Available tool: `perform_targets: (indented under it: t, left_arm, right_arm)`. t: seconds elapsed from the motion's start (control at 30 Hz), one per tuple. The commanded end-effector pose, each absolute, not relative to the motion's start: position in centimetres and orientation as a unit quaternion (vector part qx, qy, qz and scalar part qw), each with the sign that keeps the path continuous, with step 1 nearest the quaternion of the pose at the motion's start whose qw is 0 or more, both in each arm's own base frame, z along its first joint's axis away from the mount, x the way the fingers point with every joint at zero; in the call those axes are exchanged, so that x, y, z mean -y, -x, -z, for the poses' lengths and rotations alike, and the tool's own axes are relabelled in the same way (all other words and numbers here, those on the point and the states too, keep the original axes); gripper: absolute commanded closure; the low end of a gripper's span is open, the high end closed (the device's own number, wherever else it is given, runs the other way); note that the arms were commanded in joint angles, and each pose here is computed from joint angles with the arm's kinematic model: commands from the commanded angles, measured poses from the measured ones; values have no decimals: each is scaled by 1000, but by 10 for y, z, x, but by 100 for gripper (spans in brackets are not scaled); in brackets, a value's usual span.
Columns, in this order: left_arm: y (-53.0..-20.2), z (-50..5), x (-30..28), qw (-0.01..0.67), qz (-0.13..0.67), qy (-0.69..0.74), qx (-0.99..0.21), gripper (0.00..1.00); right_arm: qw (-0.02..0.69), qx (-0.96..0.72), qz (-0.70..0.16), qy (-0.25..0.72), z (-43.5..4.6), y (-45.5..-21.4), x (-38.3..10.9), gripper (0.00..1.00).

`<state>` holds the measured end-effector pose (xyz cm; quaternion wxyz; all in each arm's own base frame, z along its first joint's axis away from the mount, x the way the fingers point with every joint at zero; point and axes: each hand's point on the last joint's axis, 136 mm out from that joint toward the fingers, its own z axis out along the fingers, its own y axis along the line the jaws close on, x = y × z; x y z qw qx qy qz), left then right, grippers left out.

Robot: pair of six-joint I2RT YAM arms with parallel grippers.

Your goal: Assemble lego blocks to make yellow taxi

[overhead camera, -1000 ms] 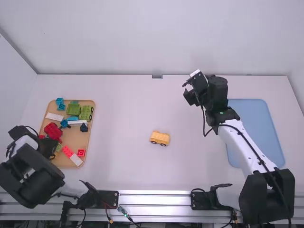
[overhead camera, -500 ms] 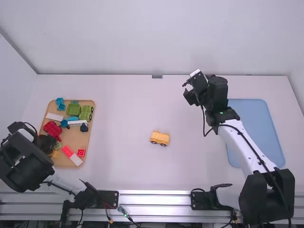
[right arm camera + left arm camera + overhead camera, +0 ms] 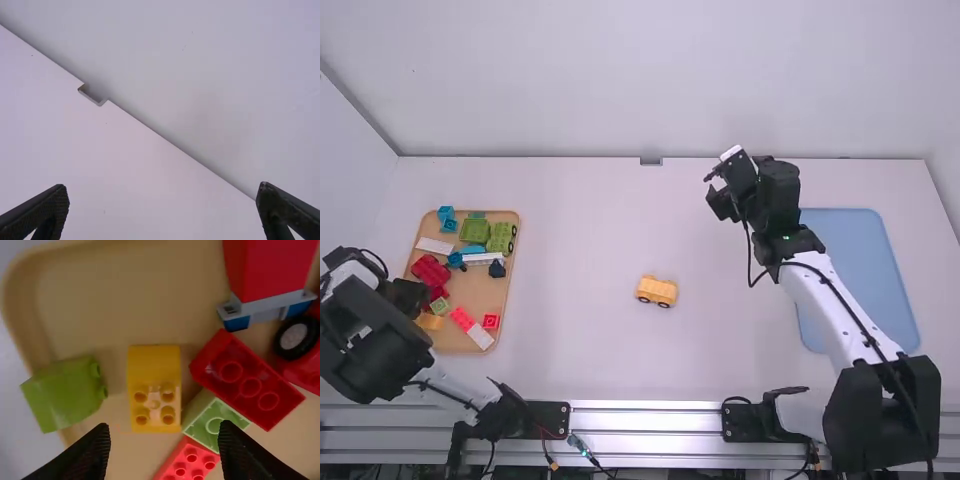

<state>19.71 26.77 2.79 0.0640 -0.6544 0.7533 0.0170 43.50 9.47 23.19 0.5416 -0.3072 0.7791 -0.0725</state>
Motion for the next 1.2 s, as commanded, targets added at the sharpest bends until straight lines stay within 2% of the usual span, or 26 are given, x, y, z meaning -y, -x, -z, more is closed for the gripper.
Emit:
perform_targets:
  t: [0.0, 0.67, 1.17]
  left_arm:
    - [-188, -27, -268, 58, -37, 659, -749, 45]
    - [-181, 5, -258, 71, -36, 659, -748, 43]
    - [-179, 20, -250, 78, -39, 652, -753, 51]
  right_arm:
    - [550, -775, 71, 304, -240, -439, -95, 1]
    - [550, -775, 72, 303, -234, -445, -96, 1]
    - [548, -776, 71, 304, -233, -445, -96, 1]
